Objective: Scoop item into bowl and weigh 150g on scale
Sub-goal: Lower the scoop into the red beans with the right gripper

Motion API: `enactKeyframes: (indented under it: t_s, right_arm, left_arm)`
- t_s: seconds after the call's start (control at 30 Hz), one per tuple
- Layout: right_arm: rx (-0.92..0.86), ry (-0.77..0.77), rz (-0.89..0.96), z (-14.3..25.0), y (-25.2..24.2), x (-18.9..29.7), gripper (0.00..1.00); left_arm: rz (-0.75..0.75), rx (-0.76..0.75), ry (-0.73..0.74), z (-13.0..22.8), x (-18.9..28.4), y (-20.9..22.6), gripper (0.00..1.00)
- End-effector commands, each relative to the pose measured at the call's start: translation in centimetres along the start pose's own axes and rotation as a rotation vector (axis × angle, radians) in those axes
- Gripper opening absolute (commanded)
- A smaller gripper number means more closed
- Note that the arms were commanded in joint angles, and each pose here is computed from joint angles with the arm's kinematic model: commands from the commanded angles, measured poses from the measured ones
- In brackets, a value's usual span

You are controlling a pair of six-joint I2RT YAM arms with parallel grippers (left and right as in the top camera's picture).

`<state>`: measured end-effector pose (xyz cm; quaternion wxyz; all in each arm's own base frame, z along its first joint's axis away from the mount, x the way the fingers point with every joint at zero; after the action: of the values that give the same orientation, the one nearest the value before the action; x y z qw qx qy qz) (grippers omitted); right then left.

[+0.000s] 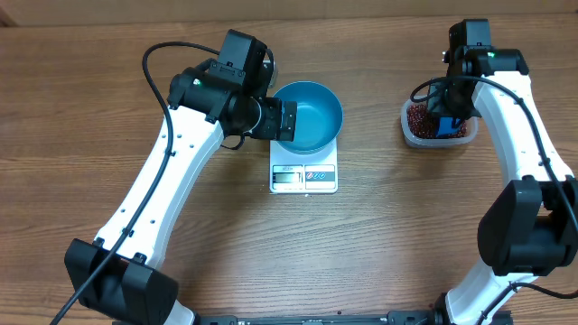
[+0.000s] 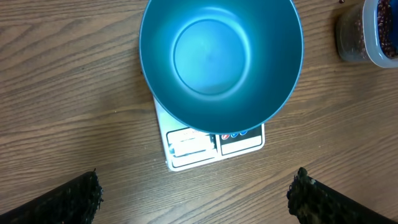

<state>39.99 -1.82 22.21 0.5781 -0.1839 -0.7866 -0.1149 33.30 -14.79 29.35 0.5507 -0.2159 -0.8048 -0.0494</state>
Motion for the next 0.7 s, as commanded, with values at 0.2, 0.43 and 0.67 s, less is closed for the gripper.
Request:
enactKeyframes:
  t_s: [0.2, 0.43, 0.67]
  right_arm:
    - [-0.005, 0.031, 0.022, 0.5, -0.29, -1.29, 0.27]
    - [-0.005, 0.028, 0.02, 0.45, -0.27, -1.29, 0.4]
    - [-0.005, 0.028, 0.021, 0.45, -0.28, -1.29, 0.23]
  left_arm:
    - [-0.01, -0.022, -0.007, -0.24, 0.0, -0.16, 1.0]
    - [-0.01, -0.023, -0.008, -0.26, 0.0, -0.16, 1.0]
    - [-0.01, -0.024, -0.014, -0.34, 0.01, -0.16, 1.0]
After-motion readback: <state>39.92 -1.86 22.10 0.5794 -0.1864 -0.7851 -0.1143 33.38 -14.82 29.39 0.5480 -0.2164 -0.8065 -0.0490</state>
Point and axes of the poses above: each gripper's point midway between its finger pads, its own x axis back along the fingers, its own y axis along the line the jaws close on, z = x × y, the point moved 10 cm from there along x, back along the fingers, and after that the axes turned 14 degrees about -x, right-handed, at the moved point
